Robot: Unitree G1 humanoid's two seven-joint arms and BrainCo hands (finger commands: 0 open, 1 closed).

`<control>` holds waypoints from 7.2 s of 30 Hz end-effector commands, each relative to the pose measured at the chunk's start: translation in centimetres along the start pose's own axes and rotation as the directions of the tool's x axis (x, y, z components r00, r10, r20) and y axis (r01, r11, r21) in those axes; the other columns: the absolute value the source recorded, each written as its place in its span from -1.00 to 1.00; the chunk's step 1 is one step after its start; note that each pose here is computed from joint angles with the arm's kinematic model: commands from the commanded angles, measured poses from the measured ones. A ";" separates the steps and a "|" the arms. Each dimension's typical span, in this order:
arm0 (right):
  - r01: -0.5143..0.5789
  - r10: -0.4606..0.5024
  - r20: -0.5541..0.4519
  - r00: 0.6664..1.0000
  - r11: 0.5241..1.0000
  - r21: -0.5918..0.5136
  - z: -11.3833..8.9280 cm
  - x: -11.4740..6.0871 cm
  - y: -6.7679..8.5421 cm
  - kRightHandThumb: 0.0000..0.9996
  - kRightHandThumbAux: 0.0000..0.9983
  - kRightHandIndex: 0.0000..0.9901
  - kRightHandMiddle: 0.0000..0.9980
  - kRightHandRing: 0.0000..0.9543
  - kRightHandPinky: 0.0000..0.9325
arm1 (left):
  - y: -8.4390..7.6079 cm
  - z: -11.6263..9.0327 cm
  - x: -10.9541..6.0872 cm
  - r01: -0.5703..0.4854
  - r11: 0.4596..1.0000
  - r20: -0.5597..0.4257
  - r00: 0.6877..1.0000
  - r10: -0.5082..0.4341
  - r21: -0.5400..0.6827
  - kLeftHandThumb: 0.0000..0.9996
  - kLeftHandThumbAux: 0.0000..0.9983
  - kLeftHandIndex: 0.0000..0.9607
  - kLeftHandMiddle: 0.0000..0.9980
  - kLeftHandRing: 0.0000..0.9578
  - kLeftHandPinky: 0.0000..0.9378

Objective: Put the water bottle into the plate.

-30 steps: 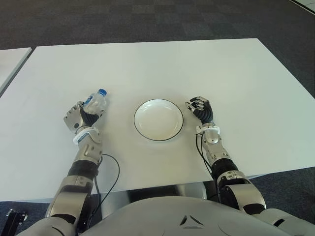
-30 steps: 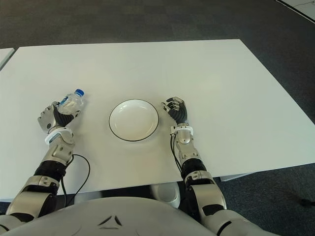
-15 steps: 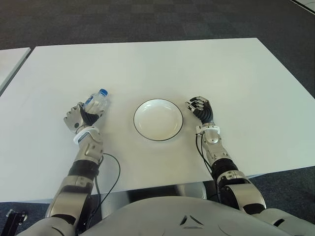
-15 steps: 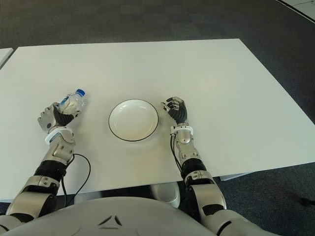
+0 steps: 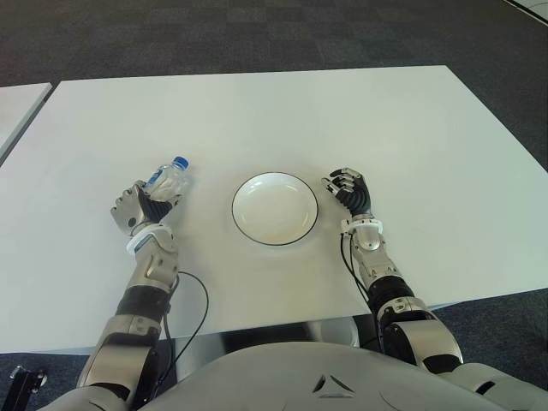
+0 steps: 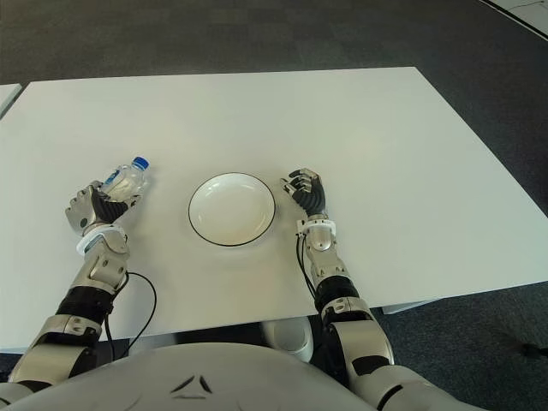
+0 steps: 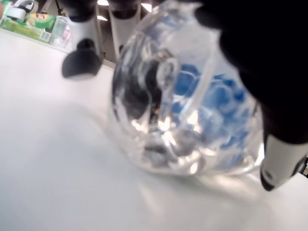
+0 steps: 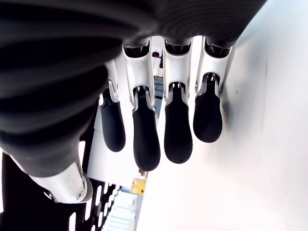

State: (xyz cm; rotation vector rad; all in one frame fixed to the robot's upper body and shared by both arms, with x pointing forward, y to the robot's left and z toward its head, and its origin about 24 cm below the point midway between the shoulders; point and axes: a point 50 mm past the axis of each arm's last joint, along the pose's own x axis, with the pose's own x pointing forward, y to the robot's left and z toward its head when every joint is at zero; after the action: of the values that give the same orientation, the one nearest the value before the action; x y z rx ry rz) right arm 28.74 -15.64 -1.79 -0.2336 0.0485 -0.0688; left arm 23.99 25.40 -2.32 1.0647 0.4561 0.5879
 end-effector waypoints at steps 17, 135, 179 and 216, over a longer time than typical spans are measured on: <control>-0.002 0.003 -0.047 0.999 1.000 0.003 -0.9 -0.5 0.2 0.42 0.46 -0.12 0.25 0.33 0.37 | -1.4 -1.4 -1.6 0.095 0.995 -0.049 0.994 -0.096 -0.035 0.70 0.34 -0.18 0.06 0.77 0.79; -0.020 0.020 -0.050 0.999 1.000 -0.009 -1.1 -0.6 0.6 0.41 0.46 -0.12 0.21 0.28 0.31 | -3.2 11.7 -6.5 0.272 0.943 0.799 0.515 -0.309 0.190 0.70 0.33 -0.15 0.11 0.68 0.68; -0.018 0.018 -0.067 0.998 1.000 -0.004 -1.3 -0.6 0.6 0.41 0.46 -0.12 0.22 0.27 0.29 | -4.1 10.6 -6.4 0.121 0.992 0.794 0.606 -0.041 -0.041 0.02 0.09 -1.00 -1.00 -1.00 -1.00; -0.031 0.030 -0.053 0.998 0.999 -0.018 -1.2 -0.7 0.5 0.41 0.46 -0.12 0.22 0.29 0.32 | -3.0 10.9 -7.1 0.048 0.792 0.662 0.582 0.473 -0.609 -1.00 0.06 -1.00 -1.00 -1.00 -1.00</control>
State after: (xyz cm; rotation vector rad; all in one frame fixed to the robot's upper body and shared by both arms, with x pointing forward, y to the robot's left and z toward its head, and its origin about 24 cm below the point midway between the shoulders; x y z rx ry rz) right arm 28.82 -15.27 -1.84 -0.2411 0.0395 -0.0529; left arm 25.96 12.33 0.09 0.7157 -0.6692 0.3534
